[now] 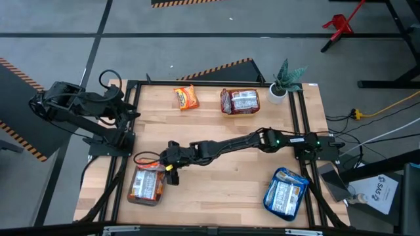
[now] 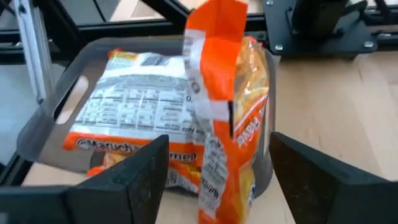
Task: Sort Maruchan noodles
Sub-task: Put the orange noodle pack into the black bin
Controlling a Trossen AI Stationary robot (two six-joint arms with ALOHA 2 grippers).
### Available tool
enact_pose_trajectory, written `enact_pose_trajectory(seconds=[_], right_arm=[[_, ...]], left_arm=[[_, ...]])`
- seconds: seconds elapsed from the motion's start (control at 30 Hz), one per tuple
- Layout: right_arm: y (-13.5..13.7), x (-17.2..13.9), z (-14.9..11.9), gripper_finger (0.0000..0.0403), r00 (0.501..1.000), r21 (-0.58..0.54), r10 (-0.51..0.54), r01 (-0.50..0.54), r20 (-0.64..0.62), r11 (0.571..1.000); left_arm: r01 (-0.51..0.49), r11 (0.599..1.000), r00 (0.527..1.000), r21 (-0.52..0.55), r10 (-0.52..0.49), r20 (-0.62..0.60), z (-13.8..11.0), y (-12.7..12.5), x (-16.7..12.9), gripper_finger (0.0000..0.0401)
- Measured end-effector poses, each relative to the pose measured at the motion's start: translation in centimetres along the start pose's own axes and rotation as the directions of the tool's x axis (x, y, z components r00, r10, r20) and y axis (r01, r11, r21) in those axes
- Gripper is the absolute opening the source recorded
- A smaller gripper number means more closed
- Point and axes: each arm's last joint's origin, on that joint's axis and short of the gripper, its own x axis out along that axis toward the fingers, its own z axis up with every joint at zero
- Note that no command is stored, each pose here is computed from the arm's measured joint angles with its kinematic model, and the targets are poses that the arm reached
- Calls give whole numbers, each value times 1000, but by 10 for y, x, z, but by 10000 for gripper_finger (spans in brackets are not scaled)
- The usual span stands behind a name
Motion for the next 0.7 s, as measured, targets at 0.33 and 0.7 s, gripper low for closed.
enact_pose_trajectory(seconds=[0.33, 0.7], right_arm=[[-4, 2, -7, 70, 997, 0, -56, 56, -50, 998], [-2, -9, -3, 7, 994, 33, -46, 50, -102, 998]], left_arm=[[0, 1000, 1000, -3, 0, 0, 0, 0, 0, 201], [0, 1000, 1000, -2, 0, 0, 0, 0, 0, 201]])
